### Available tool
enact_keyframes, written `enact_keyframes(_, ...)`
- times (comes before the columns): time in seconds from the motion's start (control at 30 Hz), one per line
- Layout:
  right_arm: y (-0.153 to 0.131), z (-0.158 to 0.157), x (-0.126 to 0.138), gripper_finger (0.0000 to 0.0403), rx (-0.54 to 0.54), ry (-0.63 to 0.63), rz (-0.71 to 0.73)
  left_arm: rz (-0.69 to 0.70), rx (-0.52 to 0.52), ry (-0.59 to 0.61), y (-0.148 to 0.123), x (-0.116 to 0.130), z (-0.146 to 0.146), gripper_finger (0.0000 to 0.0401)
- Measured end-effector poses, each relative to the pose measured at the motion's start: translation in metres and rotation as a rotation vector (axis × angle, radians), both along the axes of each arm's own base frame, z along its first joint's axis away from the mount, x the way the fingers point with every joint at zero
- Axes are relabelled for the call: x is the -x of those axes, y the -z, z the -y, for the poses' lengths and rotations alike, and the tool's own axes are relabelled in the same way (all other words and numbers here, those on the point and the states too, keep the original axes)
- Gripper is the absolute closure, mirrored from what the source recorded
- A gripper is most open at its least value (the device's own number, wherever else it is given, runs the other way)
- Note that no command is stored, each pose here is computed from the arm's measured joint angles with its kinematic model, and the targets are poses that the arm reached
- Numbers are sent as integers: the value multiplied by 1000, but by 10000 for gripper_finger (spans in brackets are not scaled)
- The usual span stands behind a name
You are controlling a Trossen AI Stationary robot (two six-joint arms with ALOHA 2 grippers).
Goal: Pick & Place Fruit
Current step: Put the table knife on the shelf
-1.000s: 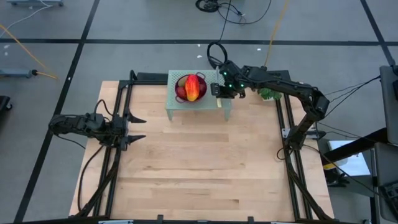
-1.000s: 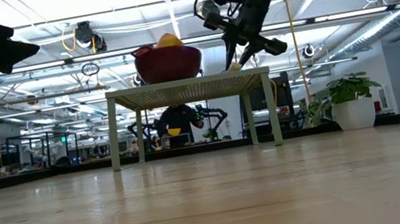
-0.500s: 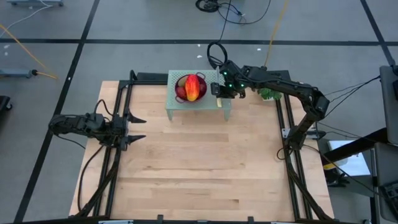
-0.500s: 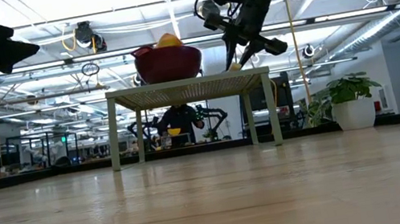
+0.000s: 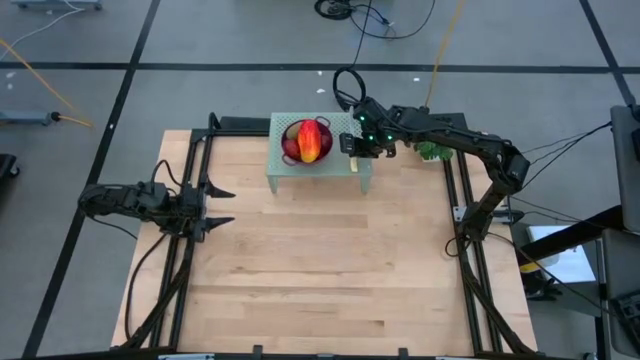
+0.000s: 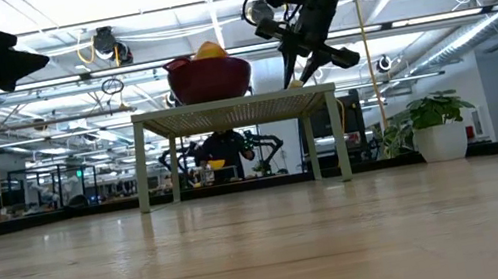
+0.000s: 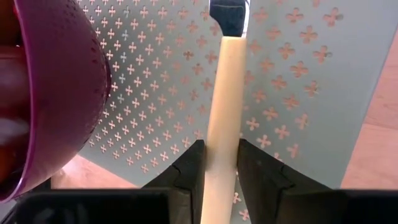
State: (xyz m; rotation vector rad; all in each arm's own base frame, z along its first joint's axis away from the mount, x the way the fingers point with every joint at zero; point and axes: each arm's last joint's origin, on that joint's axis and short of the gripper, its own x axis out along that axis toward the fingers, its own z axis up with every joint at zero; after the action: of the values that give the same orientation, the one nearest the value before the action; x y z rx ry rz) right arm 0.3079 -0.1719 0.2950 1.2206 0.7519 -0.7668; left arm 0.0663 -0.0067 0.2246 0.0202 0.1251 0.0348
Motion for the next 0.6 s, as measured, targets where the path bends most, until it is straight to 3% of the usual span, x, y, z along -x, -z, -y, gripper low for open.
enact_keyframes(0.6,0,0,0,322,-4,-4,3,0,0,0,0,0,0,91)
